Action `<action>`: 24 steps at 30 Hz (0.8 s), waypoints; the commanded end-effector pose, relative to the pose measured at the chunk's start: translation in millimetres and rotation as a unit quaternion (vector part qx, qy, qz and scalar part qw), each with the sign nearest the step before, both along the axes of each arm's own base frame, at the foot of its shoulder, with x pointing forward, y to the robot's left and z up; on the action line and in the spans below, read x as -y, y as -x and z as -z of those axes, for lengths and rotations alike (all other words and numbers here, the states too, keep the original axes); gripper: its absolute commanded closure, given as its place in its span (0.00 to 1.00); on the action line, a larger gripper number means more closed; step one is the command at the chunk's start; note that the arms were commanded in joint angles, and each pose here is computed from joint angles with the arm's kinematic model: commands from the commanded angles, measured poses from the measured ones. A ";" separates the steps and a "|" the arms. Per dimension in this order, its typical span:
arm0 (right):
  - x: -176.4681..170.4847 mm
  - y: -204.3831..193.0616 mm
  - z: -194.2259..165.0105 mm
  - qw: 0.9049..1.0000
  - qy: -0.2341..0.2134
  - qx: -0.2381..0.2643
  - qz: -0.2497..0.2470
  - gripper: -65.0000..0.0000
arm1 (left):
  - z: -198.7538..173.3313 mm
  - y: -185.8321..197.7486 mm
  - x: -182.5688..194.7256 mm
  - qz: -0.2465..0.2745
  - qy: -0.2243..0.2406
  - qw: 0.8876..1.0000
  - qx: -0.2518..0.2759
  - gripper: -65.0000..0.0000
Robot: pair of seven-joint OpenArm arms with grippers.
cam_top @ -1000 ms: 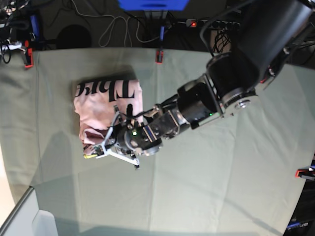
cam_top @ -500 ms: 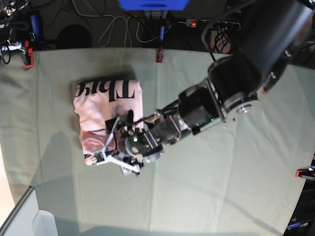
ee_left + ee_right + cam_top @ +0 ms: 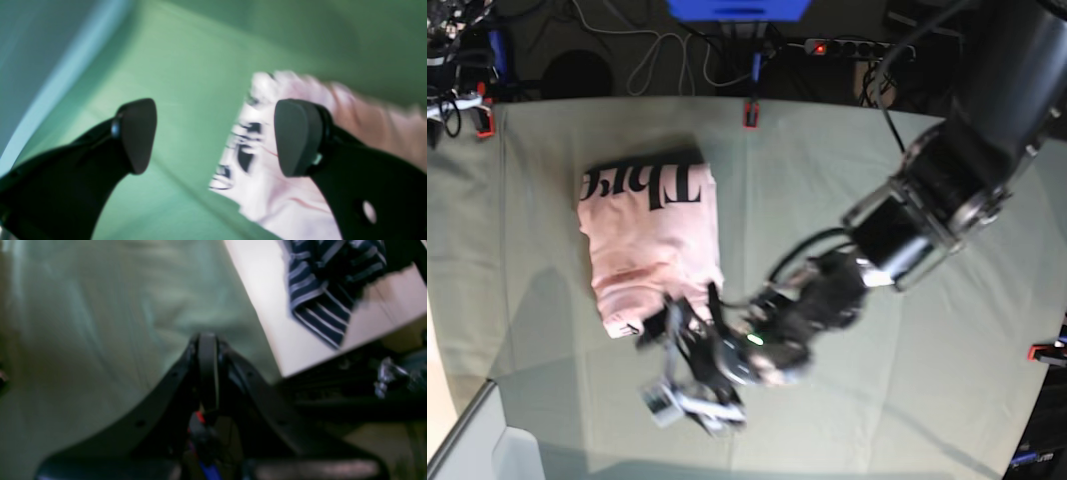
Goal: Layout the t-shirt on the table in an organized manner, then fold the t-shirt properly
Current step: 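Grasp the stack with the left gripper and slide it toward the right gripper, then press the folded shirt flat with the right gripper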
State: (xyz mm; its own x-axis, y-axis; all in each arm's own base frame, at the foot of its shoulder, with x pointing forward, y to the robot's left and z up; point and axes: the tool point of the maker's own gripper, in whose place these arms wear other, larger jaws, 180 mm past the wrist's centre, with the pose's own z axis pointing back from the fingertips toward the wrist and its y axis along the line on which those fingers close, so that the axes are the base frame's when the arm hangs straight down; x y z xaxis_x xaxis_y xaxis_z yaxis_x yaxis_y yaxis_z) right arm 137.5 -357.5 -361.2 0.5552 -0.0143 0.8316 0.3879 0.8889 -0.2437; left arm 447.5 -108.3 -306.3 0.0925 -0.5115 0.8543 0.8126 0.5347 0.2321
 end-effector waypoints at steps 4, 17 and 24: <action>-29.5 -31.0 -5.2 0.998 -0.008 0.023 -0.065 1.00 | -46.5 -33.5 -81.8 -0.114 0.093 0.989 0.032 0.18; -206.2 -97.0 31.8 0.945 -0.125 0.020 -0.300 1.00 | 50.6 63.9 -381.2 -0.476 0.116 0.869 -0.070 0.18; -238.0 -99.7 51.2 0.931 -0.163 0.007 -0.328 1.00 | 73.5 130.3 -452.8 -0.565 0.106 0.814 -0.086 0.18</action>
